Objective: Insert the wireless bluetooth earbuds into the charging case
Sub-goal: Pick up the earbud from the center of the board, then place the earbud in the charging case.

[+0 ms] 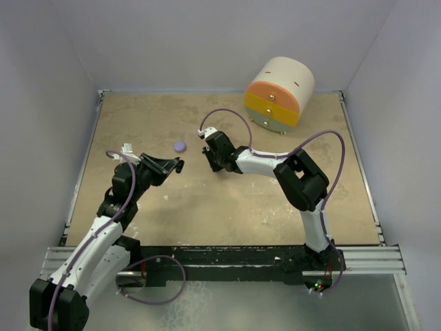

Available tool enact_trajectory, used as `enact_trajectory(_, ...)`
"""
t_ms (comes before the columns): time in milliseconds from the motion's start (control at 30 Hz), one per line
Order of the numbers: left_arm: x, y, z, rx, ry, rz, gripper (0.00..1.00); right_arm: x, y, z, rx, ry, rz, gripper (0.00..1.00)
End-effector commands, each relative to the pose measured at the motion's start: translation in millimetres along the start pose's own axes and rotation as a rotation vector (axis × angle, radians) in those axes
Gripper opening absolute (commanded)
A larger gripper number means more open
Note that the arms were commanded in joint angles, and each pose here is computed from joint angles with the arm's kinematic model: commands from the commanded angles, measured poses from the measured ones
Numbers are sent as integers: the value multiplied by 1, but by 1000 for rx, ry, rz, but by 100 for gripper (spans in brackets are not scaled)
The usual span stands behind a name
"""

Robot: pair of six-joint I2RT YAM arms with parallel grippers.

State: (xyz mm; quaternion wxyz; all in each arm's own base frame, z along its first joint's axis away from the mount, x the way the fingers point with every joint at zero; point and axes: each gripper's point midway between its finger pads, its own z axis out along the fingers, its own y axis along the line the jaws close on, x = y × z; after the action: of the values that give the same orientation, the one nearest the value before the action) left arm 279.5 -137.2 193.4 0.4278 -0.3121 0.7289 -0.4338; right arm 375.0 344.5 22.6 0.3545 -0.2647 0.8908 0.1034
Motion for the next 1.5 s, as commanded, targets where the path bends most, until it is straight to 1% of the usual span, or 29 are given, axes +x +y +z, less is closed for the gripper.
enact_trajectory(0,-11,-20,2,69,-31,13,0,2,1,-4,19,29,7,11)
enact_trajectory(67,-11,-20,3,70,-30,10,0,-6,1,-10,23,8,23,7)
enact_trajectory(133,-9,-19,5,70,-24,7,0,-24,2,-19,12,-56,39,1)
enact_trajectory(167,-9,-19,6,70,-19,3,0,-36,5,-26,-5,-98,44,0)
enact_trajectory(300,-5,-19,13,88,0,-23,0,-77,-2,-59,11,-270,70,0)
enact_trajectory(433,-1,-19,22,98,28,-60,0,-115,-10,-104,14,-469,122,0)
enact_trajectory(600,0,-26,36,117,51,-116,0,-137,-18,-150,12,-650,166,0)
enact_trajectory(700,0,-32,43,121,65,-141,0,-145,-20,-169,-5,-729,174,0)
enact_trajectory(967,1,-49,63,173,99,-265,0,-149,-8,-183,-57,-808,107,0)
enact_trajectory(1100,11,-57,75,187,132,-309,0,-157,3,-206,-79,-902,84,0)
enact_trajectory(1133,14,-61,77,190,140,-311,0,-150,4,-204,-81,-899,73,0)
enact_trajectory(1267,25,-66,87,175,169,-328,0,-151,13,-211,-94,-923,34,0)
enact_trajectory(1467,30,-69,96,154,190,-350,0,-149,19,-212,-98,-934,-11,0)
